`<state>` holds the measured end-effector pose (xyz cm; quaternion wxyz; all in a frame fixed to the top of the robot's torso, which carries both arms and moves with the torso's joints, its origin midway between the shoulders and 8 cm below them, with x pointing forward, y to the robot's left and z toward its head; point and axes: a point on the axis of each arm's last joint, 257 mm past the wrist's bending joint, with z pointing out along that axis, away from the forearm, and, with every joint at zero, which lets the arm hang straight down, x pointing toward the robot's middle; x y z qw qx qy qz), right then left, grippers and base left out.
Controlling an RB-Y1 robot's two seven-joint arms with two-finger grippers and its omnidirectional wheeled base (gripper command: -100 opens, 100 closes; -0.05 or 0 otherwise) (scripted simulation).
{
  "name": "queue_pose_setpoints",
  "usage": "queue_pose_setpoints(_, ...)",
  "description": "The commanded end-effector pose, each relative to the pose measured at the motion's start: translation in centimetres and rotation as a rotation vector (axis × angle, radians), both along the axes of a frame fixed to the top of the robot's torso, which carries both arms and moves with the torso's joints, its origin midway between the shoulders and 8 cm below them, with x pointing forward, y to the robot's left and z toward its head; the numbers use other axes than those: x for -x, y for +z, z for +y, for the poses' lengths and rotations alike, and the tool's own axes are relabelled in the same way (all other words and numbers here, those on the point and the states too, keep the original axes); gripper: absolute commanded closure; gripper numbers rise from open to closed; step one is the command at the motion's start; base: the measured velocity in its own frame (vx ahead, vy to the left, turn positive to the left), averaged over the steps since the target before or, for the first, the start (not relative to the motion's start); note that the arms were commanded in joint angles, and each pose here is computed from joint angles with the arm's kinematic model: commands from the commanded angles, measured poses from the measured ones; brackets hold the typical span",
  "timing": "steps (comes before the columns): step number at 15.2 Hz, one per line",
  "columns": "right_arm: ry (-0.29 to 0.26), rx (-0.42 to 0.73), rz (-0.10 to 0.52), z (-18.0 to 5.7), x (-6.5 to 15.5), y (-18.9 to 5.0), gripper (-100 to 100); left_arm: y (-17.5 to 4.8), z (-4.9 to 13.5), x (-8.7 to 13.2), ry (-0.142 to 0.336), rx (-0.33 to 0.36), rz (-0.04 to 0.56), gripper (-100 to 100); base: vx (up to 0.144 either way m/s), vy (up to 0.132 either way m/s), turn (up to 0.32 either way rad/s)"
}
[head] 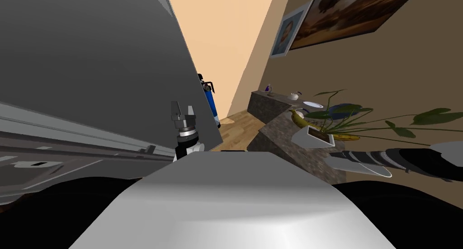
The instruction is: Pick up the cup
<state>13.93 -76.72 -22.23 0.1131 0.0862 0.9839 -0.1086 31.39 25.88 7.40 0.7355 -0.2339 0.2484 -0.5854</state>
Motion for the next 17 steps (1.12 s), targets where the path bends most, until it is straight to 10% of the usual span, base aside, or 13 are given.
queue_pose_setpoints(1,0.000,0.000,0.000,0.0,0.0,0.0,100,0.0,0.0,0.0,0.000,0.000,0.000,0,-0.027,0.001,0.000)
queue_pose_setpoints(17,0.168,-0.010,0.006,0.9,-0.9,0.9,100,0.0,0.0,0.0,0.000,0.000,0.000,0,0.111,0.007,-0.171)
